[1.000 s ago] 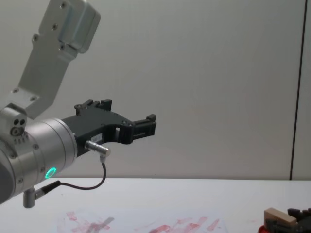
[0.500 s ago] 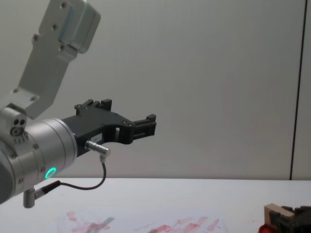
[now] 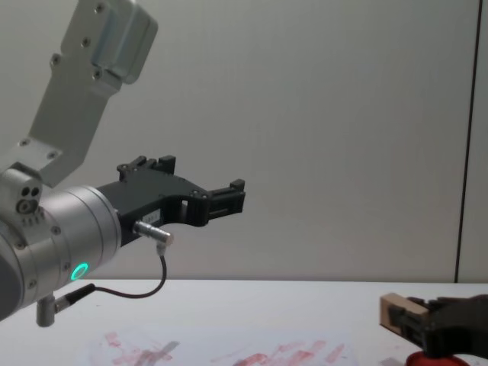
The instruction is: Use the one hand to pick up the stamp and affix it onto the A4 paper.
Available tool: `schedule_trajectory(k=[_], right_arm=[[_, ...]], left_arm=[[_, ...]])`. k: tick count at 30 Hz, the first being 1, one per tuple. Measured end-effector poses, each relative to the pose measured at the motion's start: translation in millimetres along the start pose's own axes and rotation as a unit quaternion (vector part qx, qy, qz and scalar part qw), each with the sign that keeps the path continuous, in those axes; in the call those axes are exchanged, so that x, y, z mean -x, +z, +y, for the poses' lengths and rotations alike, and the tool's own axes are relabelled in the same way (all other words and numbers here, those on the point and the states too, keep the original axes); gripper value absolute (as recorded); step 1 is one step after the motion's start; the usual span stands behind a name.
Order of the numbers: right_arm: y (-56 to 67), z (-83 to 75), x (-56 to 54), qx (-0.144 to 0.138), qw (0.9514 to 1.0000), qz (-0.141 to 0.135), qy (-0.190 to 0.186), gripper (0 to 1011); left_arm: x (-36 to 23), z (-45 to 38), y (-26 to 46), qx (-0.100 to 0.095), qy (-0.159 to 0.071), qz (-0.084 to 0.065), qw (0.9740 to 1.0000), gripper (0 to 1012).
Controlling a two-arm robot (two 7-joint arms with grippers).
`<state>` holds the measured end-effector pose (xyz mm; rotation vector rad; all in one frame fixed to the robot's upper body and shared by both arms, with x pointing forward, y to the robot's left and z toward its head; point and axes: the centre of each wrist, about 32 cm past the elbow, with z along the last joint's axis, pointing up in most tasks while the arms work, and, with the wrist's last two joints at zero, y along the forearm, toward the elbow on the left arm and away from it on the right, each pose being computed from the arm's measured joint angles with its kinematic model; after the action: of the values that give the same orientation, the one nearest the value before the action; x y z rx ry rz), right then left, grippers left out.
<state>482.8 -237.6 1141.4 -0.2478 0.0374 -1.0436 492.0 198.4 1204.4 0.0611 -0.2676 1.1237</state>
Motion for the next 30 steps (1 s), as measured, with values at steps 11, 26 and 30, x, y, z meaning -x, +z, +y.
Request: schedule_trajectory(k=[11, 26, 30], right_arm=[[5.4, 11.9, 14.1, -0.008, 0.9996, -0.005, 0.025, 217], [-2.2, 28.5, 27.8, 0.010, 0.9992, -0.009, 0.038, 217], [-5.7, 32.7, 31.0, 0.017, 0.9989, -0.009, 0.043, 217]], left_arm=[[0.0, 0.0, 0.0, 0.000, 0.000, 0.000, 1.0000, 1002], [0.0, 0.0, 0.0, 0.000, 0.000, 0.000, 1.0000, 1003], [0.0, 0.0, 0.0, 0.000, 0.000, 0.000, 1.0000, 1003]])
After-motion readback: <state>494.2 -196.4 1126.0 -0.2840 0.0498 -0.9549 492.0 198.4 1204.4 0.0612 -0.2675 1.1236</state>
